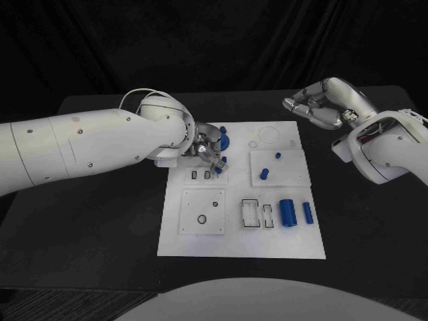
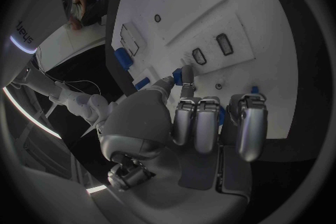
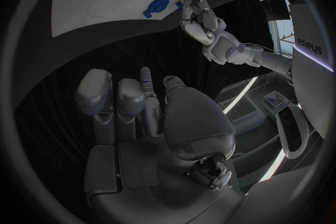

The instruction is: Assemble the parts on the task board

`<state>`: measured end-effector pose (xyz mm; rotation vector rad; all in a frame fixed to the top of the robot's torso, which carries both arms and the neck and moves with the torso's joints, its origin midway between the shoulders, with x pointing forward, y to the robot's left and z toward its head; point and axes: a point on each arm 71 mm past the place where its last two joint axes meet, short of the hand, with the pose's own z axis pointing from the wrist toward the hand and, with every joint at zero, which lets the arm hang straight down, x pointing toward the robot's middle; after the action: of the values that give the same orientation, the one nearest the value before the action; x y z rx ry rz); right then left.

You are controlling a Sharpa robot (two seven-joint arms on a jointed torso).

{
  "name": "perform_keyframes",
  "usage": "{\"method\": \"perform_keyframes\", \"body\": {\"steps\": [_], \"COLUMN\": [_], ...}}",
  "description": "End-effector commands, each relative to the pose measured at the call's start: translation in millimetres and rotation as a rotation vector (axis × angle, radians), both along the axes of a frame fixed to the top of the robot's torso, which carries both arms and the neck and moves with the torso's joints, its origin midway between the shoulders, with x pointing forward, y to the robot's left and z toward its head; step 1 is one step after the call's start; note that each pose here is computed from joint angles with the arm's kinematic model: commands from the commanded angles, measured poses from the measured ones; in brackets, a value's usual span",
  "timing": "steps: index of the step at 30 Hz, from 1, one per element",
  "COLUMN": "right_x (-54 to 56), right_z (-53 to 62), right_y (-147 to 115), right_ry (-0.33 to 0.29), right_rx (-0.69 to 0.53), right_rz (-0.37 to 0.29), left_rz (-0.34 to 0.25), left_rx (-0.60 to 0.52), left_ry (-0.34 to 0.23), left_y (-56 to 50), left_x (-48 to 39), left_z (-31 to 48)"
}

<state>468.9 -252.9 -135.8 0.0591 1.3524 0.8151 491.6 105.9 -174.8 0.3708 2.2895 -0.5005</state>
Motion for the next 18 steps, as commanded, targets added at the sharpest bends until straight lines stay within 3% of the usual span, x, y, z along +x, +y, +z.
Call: {"method": "perform_keyframes", "body": {"steps": [1, 7, 18], "right_x": [0.0, -0.1, -0.4], "right_z": [-1.4, -1.7, -2.1], "right_y": [-0.5, -0.9, -2.8], "right_ry": [0.007, 0.011, 0.020], "right_rx": [-0.005, -0.006, -0.008], "right_rz": [-0.006, -0.008, -0.017], "left_rz": [-0.010, 0.004, 0.045], "left_rx": [-0.009, -0.021, -0.031], "left_ry": [0.000, -0.010, -0.026], "left_y": [0.0, 5.9, 32.7], "left_x": [-1.6, -2.1, -5.9], "left_z": [-0.9, 0.2, 7.5]}}
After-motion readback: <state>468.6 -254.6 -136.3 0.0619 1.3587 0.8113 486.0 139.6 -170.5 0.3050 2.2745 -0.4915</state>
